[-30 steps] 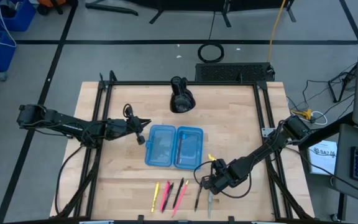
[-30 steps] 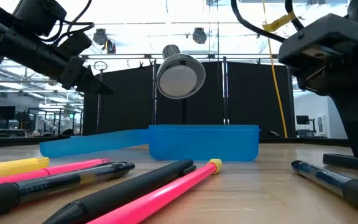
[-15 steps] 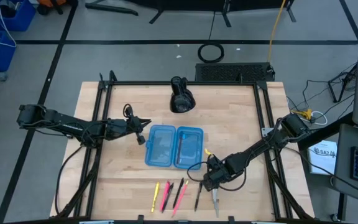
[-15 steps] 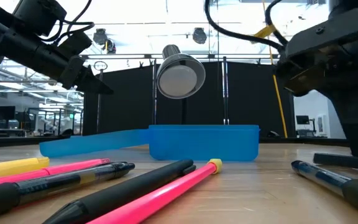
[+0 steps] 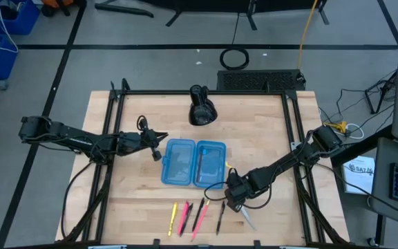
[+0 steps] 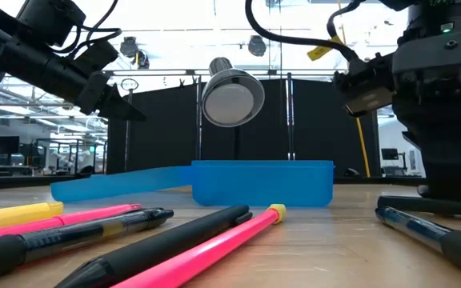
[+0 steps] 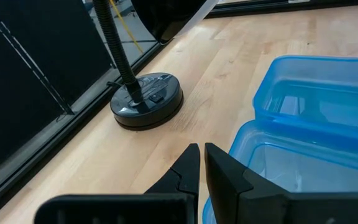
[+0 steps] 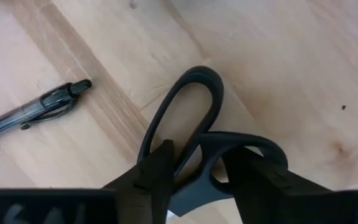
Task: Pick & place school supplies into a supply box
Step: Put the black scissors into the blue supply box
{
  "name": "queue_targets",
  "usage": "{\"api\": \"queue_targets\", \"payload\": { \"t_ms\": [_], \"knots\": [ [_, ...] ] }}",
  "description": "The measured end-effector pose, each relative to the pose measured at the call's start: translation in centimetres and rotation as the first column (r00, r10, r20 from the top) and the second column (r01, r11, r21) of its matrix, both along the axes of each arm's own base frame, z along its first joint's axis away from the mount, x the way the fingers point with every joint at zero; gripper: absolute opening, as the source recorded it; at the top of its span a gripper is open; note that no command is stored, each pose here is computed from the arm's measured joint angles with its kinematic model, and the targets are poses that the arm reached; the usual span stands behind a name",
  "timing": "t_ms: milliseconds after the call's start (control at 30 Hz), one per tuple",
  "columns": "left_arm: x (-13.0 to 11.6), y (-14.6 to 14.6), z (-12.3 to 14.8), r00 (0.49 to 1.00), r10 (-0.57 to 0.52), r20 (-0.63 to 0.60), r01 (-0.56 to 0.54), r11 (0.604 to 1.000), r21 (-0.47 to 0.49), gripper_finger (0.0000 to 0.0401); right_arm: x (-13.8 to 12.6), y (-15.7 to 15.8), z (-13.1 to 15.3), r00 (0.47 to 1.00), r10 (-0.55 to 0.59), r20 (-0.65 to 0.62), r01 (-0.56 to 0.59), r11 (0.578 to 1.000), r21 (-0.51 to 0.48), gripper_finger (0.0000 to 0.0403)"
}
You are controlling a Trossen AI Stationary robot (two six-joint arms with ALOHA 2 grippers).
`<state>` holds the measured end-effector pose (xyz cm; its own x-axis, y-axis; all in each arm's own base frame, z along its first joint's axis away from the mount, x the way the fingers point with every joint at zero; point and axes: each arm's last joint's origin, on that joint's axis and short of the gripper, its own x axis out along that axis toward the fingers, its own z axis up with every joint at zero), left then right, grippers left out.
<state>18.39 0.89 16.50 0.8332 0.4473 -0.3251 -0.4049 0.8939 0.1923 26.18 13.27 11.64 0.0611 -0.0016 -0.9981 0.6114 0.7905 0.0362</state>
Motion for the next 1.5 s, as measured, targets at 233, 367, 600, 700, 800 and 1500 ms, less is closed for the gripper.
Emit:
{"api": "queue_targets", "payload": {
  "t_ms": [233,367,600,700,800,1500],
  "knots": [
    [0.0,0.0,0.0,1.000,-0.002,-0.003,0.002,1.000,-0.001,0.0031,-1.2,0.4,-1.6,0.997,-0.047,0.056,0.044,0.998,0.046,0.0067],
    [0.0,-0.1,-0.1,1.000,-0.024,-0.008,0.024,1.000,-0.009,0.0031,-1.7,0.7,-2.0,0.991,-0.114,0.067,0.110,0.992,0.061,0.0055],
    [0.0,-0.1,-0.1,1.000,-0.026,-0.008,0.026,1.000,-0.009,0.0031,-1.4,0.6,-1.5,0.976,-0.205,0.076,0.197,0.975,0.105,0.0038],
    [0.0,-0.1,-0.1,1.000,-0.026,-0.008,0.026,1.000,-0.009,0.0031,-0.9,0.8,-0.6,0.969,-0.210,0.130,0.196,0.975,0.107,0.0037],
    [0.0,-0.1,-0.1,1.000,-0.029,-0.008,0.029,1.000,-0.011,0.0031,-0.4,1.0,0.7,0.956,-0.216,0.196,0.196,0.974,0.117,0.0036],
    [0.0,-0.1,-0.1,0.999,-0.036,-0.008,0.036,0.999,-0.014,0.0031,1.6,2.5,4.6,0.911,-0.180,0.372,0.143,0.982,0.123,0.0014]
  ]
}}
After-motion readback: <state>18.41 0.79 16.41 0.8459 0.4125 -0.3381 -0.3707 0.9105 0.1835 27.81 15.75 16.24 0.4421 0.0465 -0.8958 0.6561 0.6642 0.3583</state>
